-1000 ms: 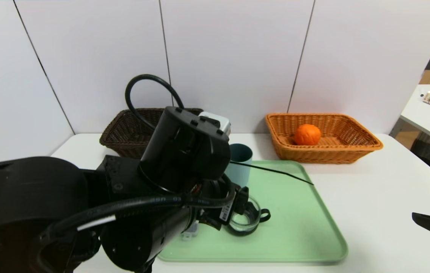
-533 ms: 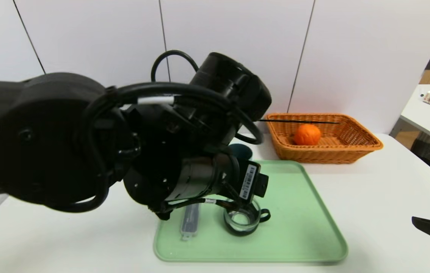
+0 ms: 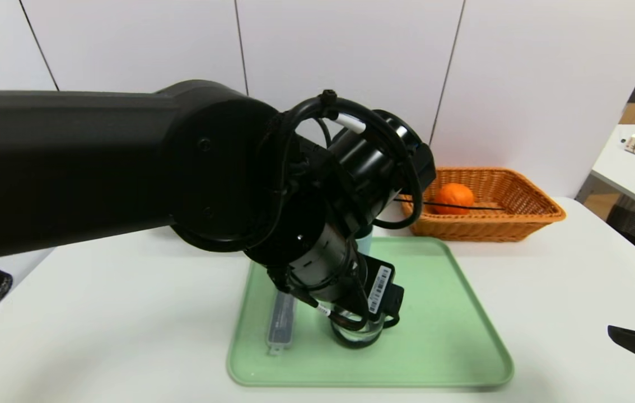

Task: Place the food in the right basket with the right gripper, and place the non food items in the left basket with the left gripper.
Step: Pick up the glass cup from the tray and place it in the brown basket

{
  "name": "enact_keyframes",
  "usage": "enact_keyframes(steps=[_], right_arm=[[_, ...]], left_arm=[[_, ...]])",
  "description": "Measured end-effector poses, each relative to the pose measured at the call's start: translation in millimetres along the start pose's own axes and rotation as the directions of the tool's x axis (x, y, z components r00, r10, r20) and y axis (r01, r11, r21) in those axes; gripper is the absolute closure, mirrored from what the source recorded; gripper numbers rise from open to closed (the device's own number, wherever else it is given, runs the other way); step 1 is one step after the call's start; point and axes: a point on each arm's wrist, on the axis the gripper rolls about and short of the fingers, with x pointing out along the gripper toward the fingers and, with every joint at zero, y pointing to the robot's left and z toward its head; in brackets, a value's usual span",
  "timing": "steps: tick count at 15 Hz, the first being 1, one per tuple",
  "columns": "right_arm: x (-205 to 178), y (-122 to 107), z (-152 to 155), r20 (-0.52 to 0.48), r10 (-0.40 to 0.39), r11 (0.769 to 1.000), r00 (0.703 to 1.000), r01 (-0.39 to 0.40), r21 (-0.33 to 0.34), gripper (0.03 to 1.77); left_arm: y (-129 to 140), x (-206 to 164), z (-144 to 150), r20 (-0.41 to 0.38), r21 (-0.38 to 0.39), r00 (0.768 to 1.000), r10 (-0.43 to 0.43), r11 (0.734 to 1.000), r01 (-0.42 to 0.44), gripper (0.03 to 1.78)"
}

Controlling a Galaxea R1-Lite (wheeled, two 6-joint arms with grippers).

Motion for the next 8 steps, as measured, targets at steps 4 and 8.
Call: enact_keyframes(steps=[4,8], right_arm=[[0.7,0.0,-1.3,-0.005,0.001,1.0,1.0,-0.001,0.001,0.1],[0.8,0.1,-1.7,-0.006,0.002,1.0,1.0,-0.002,0.001,0.1]], left_arm=[[5.3,11.0,9.6,-0.053,-0.017,0.999,0.007,1.0,-0.008,0.12],[10.5,32.7,14.5,-0.08,-0.05,0.996,0.031,0.998,-0.035,0.12]])
